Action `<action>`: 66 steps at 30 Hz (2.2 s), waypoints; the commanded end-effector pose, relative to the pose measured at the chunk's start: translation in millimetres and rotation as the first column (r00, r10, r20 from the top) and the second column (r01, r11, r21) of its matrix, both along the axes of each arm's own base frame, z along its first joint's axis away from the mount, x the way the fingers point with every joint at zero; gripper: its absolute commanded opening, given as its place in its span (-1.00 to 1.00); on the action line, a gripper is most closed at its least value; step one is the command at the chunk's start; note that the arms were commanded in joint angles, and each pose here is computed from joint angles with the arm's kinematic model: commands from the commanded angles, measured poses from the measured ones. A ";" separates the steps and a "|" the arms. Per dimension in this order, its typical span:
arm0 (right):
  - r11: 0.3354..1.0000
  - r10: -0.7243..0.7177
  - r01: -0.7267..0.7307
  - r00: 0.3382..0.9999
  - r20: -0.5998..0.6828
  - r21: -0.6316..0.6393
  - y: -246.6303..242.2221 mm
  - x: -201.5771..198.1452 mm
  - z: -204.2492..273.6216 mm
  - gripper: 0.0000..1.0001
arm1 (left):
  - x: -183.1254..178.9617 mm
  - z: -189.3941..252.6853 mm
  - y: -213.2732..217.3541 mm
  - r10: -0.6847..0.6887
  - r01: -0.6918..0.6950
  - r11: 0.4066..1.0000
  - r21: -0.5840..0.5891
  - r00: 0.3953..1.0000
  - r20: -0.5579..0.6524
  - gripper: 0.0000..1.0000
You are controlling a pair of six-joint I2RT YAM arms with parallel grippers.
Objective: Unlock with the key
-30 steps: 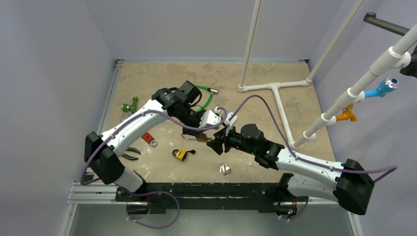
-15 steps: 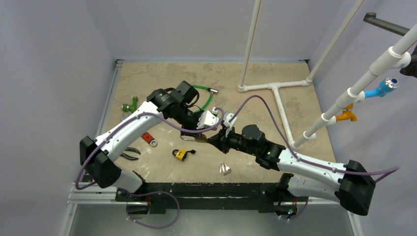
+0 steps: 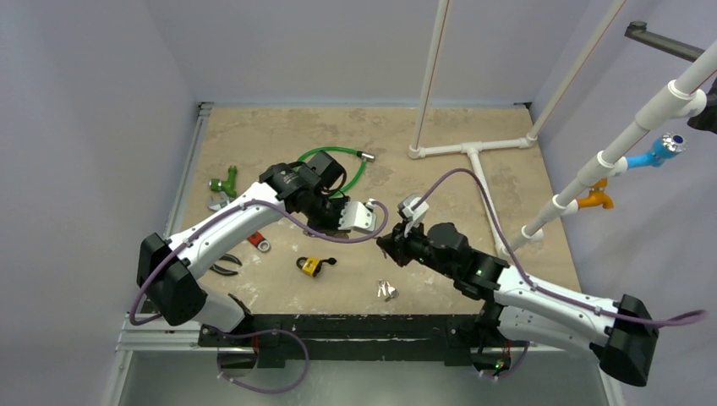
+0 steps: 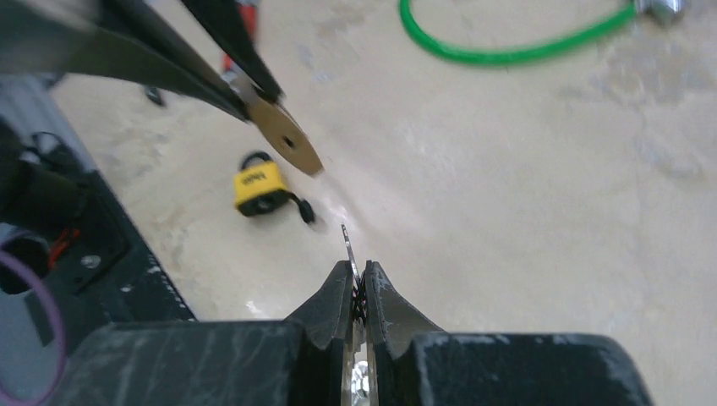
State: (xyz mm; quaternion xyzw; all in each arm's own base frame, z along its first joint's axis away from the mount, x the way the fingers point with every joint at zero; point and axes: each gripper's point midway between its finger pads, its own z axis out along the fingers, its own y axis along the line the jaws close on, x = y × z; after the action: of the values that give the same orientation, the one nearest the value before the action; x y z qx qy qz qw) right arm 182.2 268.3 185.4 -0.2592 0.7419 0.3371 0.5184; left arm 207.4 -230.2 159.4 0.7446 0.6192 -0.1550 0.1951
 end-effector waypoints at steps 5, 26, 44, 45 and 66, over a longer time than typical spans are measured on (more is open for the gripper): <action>0.885 -0.455 0.376 0.821 -0.345 -0.274 -34.9 19.6 -98.3 -1.00 | 38.8 5.0 -25.2 0.054 -0.042 0.995 -0.085 0.988 0.143 -1.00; 0.868 -0.496 0.442 0.778 -0.385 -0.224 -61.8 3.5 -98.7 0.06 | 45.0 -89.4 -31.3 0.152 -0.152 0.988 -0.010 0.988 0.026 -0.94; 0.969 -0.095 -0.010 0.906 -0.413 -0.246 9.4 -52.7 -116.2 0.01 | 37.3 -34.2 -37.0 0.247 -0.253 0.961 -0.112 0.967 -0.071 0.37; 0.962 -0.101 -0.018 0.904 -0.416 -0.272 10.0 -52.9 -121.5 0.00 | 35.3 -25.9 -35.6 0.248 -0.255 0.959 -0.124 0.966 -0.068 0.38; 0.877 -0.199 -0.036 0.880 -0.431 -0.479 15.9 -50.5 -162.2 -0.81 | -30.7 100.9 12.8 0.170 -0.127 0.931 -0.342 0.981 0.097 0.39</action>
State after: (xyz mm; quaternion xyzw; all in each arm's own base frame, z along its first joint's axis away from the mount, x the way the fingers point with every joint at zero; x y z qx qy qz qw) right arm 130.7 285.0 22.3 -0.2556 0.9109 0.1929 0.2604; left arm 190.4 -224.2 230.3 0.6371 0.6673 -0.1921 0.3345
